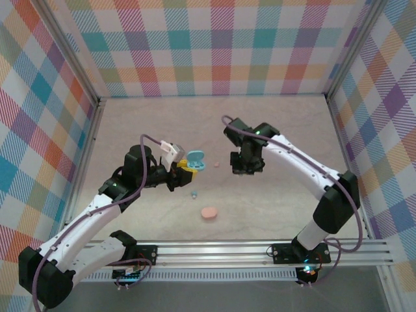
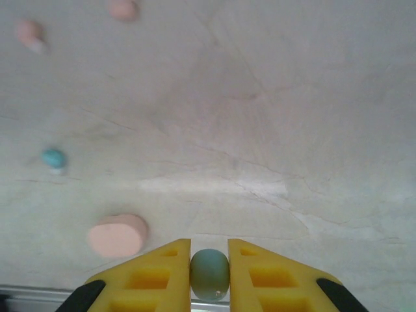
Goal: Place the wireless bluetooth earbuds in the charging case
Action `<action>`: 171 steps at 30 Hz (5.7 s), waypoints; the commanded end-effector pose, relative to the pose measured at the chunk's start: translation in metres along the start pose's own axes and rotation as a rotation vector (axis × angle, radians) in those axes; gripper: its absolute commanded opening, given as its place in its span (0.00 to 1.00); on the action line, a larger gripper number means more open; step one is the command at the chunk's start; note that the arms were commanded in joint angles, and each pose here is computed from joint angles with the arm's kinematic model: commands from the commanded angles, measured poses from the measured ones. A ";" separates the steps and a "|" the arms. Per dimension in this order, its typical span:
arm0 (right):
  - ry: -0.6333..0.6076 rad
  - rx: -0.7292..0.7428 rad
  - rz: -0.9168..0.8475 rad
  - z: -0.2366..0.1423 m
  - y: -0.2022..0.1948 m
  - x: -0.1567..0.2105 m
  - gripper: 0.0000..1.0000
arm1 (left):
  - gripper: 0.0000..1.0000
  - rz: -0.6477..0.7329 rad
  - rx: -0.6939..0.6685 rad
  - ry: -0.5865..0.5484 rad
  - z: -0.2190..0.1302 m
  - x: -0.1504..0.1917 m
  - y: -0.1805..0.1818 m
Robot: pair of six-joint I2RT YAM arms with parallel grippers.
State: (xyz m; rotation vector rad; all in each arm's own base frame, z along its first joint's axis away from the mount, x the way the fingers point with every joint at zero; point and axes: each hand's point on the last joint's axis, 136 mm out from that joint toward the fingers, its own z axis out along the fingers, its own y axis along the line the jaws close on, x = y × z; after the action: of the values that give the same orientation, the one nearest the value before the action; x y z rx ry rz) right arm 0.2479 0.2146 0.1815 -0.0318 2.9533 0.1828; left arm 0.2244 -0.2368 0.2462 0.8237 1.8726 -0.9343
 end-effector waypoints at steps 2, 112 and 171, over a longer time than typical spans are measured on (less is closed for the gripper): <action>0.001 0.068 -0.062 -0.042 -0.013 0.010 0.19 | 0.00 0.008 0.025 -0.052 0.007 -0.011 0.000; -0.574 -0.518 -0.236 -0.167 0.061 -0.036 0.61 | 0.00 -0.114 -0.101 -0.171 -0.029 -0.017 0.003; 0.352 -0.225 -0.464 0.163 0.141 0.039 0.39 | 0.00 -0.239 -0.276 -0.127 -0.053 0.002 0.023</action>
State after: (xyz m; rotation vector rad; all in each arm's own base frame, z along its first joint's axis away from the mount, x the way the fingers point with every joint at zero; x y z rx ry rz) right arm 0.2390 0.3790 0.0368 -0.7355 3.1518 0.6103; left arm 0.2190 -0.1847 0.2504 0.3953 1.9730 -0.8447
